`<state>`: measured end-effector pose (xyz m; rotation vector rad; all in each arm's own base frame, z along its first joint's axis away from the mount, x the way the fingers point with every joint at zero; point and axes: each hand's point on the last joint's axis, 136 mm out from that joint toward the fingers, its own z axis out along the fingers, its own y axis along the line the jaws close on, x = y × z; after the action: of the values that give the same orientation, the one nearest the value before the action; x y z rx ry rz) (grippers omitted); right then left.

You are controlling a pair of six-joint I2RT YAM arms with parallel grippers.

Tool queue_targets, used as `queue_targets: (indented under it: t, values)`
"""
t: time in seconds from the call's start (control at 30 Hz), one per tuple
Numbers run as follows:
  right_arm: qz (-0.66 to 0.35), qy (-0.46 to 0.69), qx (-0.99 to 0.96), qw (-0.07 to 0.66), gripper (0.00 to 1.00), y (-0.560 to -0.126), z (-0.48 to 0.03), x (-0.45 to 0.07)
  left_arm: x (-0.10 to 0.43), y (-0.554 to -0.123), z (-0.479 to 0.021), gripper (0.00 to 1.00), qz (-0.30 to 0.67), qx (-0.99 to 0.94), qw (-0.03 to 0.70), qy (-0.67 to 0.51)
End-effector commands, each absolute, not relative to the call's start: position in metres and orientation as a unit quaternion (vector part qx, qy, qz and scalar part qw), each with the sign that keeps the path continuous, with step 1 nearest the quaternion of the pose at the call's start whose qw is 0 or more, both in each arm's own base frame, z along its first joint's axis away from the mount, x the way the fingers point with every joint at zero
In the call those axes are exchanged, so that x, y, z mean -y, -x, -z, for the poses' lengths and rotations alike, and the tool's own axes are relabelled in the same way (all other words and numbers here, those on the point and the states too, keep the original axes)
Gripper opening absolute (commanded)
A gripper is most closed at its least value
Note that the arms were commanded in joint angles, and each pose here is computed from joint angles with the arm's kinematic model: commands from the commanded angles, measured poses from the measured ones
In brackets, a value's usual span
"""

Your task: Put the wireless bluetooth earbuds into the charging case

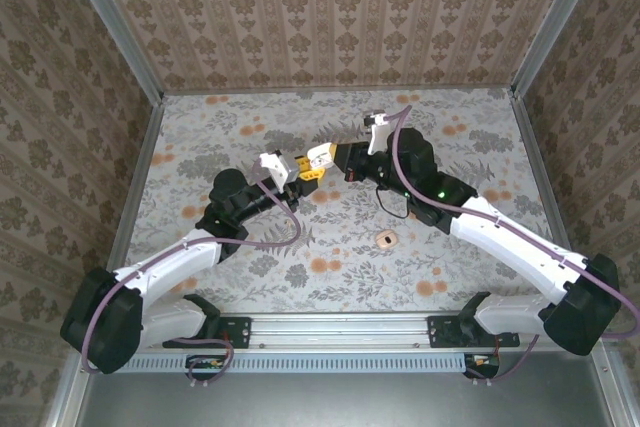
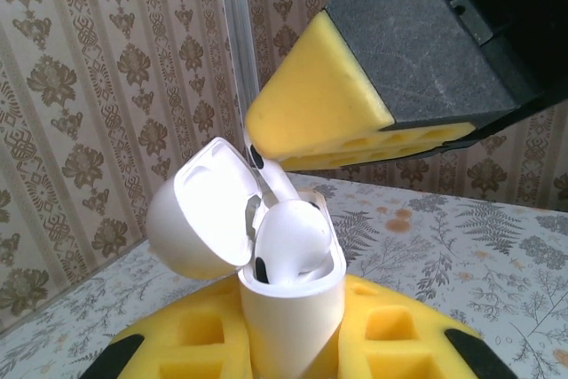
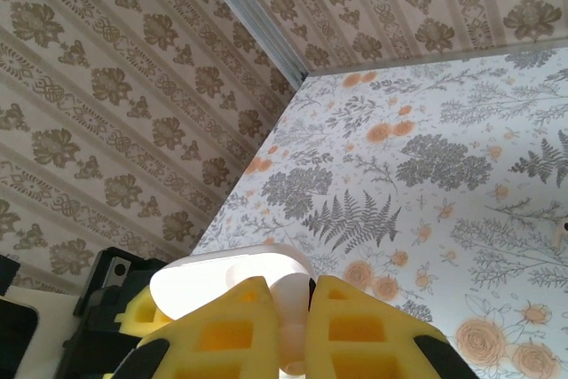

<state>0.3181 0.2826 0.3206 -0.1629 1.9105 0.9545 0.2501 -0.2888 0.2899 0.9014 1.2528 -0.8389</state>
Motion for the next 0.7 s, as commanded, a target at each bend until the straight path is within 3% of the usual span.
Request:
queue_targets:
  t: [0.0, 0.33, 0.67]
  values:
    - [-0.385, 0.070, -0.776, 0.495, 0.07, -0.321, -0.315, -0.283, 0.288, -0.245, -0.323, 0.00, 0.381, -0.511, 0.669, -0.382]
    - [-0.402, 0.075, -0.758, 0.508, 0.08, -0.316, -0.306, -0.286, 0.288, -0.246, -0.327, 0.00, 0.386, -0.508, 0.674, -0.373]
    - [-0.421, 0.104, -0.764, 0.477, 0.31, -0.299, -0.315, -0.295, 0.290, -0.247, -0.322, 0.00, 0.387, -0.513, 0.669, -0.374]
